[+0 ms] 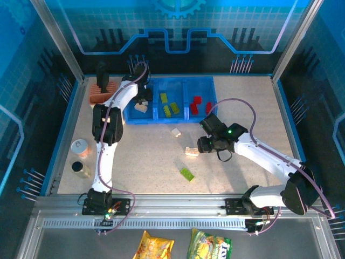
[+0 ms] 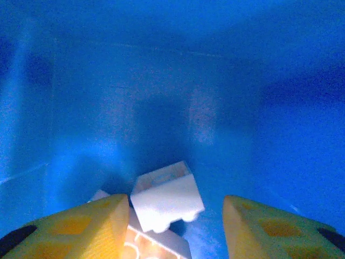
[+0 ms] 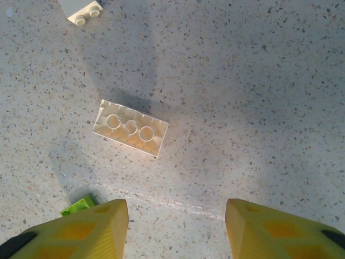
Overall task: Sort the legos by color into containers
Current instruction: Place the lego in the container.
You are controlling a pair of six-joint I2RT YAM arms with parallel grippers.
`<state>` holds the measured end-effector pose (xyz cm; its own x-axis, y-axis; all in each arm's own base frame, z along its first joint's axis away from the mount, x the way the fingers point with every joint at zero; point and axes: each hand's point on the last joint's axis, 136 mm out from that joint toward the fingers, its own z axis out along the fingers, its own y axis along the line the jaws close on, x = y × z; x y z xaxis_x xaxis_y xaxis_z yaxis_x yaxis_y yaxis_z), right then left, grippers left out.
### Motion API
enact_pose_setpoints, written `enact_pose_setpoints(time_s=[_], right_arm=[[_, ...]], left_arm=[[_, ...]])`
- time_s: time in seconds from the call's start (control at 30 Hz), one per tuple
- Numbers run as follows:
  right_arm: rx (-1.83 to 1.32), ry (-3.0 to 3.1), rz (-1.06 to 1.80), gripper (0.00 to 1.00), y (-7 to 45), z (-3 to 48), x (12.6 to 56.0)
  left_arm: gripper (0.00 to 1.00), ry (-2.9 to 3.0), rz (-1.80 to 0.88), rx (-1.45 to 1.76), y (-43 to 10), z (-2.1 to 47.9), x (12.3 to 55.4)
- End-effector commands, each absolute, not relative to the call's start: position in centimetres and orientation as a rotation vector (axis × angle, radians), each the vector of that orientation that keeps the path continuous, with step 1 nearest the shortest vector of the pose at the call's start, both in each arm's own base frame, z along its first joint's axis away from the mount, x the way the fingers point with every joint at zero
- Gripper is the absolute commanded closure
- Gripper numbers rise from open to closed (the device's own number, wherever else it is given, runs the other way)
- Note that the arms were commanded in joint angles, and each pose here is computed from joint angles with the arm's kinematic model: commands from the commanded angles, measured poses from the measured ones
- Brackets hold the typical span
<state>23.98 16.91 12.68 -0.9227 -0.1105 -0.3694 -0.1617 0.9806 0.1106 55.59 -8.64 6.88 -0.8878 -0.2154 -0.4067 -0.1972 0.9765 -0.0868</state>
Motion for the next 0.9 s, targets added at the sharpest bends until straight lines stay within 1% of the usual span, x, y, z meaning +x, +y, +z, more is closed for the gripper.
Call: enact_pose_setpoints(time_s=[0.0, 0.23, 0.43, 0.6, 0.87], right_arm=[[-0.211, 2.763, 0.199, 0.48, 16.3, 13.8, 23.4], [-0.222, 2.755, 0.212, 0.48, 16.0, 14.9, 22.8], [-0.221, 2.751, 0.214, 0.48, 15.7, 15.1, 22.4], [-0.221, 2.749, 0.213, 0.48, 15.5, 15.4, 22.2], [-0.213, 2.739, 0.200, 0.48, 14.9, 15.8, 21.8]], left_arm=[[0.50, 2.629, -0.126, -0.302, -8.8, 12.8, 54.5], [0.49, 2.617, -0.179, -0.220, -10.7, 17.3, 50.9], [0.49, 2.626, -0.250, -0.091, -14.8, 19.3, 46.4], [0.48, 2.654, -0.312, 0.006, -18.9, 19.1, 42.6], [0.43, 2.721, -0.396, 0.084, -24.5, 16.6, 37.3]])
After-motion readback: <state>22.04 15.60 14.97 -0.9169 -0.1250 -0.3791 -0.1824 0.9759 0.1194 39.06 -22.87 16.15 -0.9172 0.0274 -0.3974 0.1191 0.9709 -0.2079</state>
